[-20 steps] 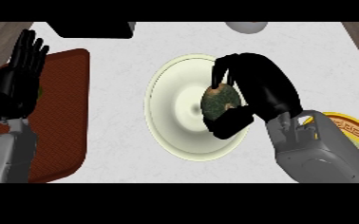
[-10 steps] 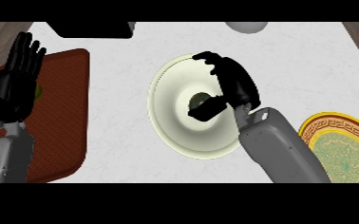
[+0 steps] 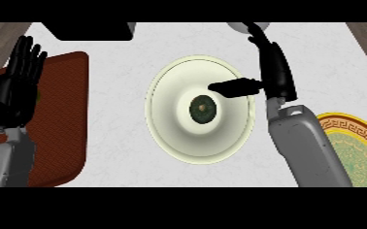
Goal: Pick the squash from the plate and place it in the bowl
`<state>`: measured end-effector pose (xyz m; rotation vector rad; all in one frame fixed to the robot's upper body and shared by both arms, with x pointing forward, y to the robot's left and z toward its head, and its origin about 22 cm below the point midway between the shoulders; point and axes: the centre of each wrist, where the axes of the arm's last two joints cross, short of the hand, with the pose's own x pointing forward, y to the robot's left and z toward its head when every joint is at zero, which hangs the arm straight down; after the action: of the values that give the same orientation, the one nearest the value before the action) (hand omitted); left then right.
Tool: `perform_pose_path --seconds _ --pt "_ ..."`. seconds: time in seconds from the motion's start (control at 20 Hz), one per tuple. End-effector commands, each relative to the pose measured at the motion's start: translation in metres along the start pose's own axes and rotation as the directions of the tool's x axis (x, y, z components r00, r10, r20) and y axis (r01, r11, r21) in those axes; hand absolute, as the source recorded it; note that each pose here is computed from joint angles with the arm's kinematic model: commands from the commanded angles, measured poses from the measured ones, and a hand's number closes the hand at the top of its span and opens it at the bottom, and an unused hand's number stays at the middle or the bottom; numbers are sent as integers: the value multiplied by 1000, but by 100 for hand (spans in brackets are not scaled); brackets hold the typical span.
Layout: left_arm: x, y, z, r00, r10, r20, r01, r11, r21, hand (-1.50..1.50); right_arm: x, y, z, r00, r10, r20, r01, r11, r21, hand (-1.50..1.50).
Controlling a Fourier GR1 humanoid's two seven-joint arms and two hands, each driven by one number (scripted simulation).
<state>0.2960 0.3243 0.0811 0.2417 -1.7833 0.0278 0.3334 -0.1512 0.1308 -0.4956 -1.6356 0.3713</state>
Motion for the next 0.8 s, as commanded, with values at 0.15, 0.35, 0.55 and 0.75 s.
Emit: perform_pose_path --seconds 0.15,0.35,0.55,0.75 --pt "2 9 -2 1000 7 -17 -7 1000 13 0 -42 -88 13 991 -125 -36 117 977 -180 -150" --pt "0 6 11 1000 3 -9 -3 1000 6 0 -78 -127 16 982 -189 -12 182 959 -216 -150" --pt "-5 6 0 1000 -7 -4 7 1000 9 0 -125 -179 31 974 -228 -1 222 948 -229 -150" --pt "-3 12 8 1000 4 -1 -4 1000 -27 0 -147 -219 38 972 -234 4 230 949 -215 -150"
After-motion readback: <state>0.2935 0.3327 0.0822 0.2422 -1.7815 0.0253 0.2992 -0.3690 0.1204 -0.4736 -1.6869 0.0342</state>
